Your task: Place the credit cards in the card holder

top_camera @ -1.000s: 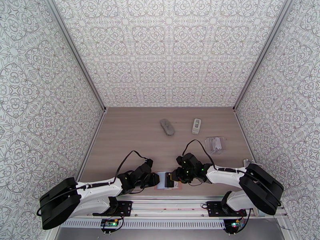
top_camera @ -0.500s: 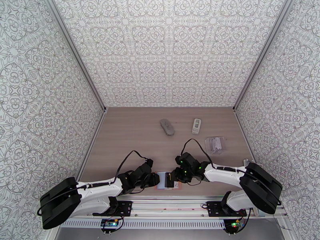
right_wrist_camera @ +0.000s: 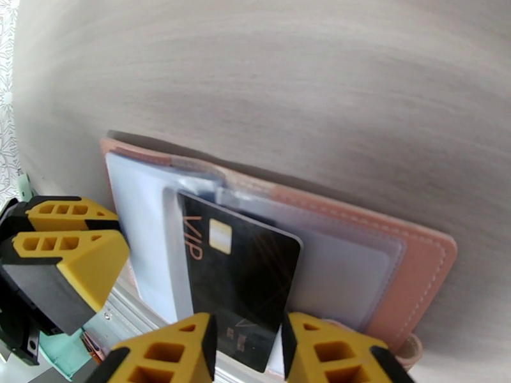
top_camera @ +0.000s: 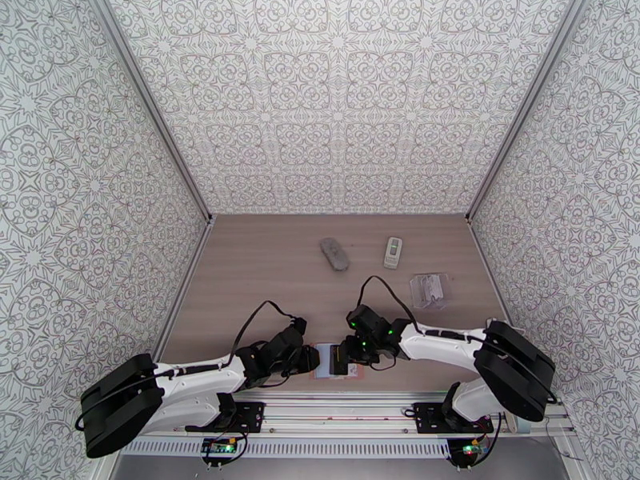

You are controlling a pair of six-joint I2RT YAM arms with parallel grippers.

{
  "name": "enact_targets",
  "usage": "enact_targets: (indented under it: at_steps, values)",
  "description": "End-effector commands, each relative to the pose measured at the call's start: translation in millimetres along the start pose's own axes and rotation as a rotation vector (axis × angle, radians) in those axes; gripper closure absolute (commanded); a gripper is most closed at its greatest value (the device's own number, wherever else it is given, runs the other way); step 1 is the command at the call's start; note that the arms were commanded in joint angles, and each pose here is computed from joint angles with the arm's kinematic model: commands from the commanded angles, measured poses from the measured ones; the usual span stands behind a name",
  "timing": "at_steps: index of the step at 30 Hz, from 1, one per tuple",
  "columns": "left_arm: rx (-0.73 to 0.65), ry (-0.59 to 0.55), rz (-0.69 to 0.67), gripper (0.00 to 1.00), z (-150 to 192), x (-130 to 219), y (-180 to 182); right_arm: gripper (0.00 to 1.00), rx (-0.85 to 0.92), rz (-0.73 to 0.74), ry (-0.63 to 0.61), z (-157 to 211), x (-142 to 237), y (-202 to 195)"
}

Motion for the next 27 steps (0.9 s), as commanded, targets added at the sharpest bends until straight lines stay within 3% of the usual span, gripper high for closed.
enact_targets:
  at_steps: [1, 27]
  values:
    - [0.001, 0.014, -0.097, 0.78, 6.4, -3.4, 20.4, 0.65, 0.003, 0.106, 0.034, 5.4, -6.4, -8.3]
    - [0.0, 0.013, -0.096, 0.78, 6.7, -3.5, 20.5, 0.66, 0.058, 0.072, 0.052, -0.4, -17.7, 21.3]
Point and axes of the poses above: each hand's point on the last joint's axis, 136 mm out from that joint toward the fingers, its own x axis back along the fingers, its own y axis along the line the jaws close on, z = x × y, the point moved 9 cm from there along x, back along the fingers, and after that the axes turned 13 degrees about x, right-handed, at the moved point
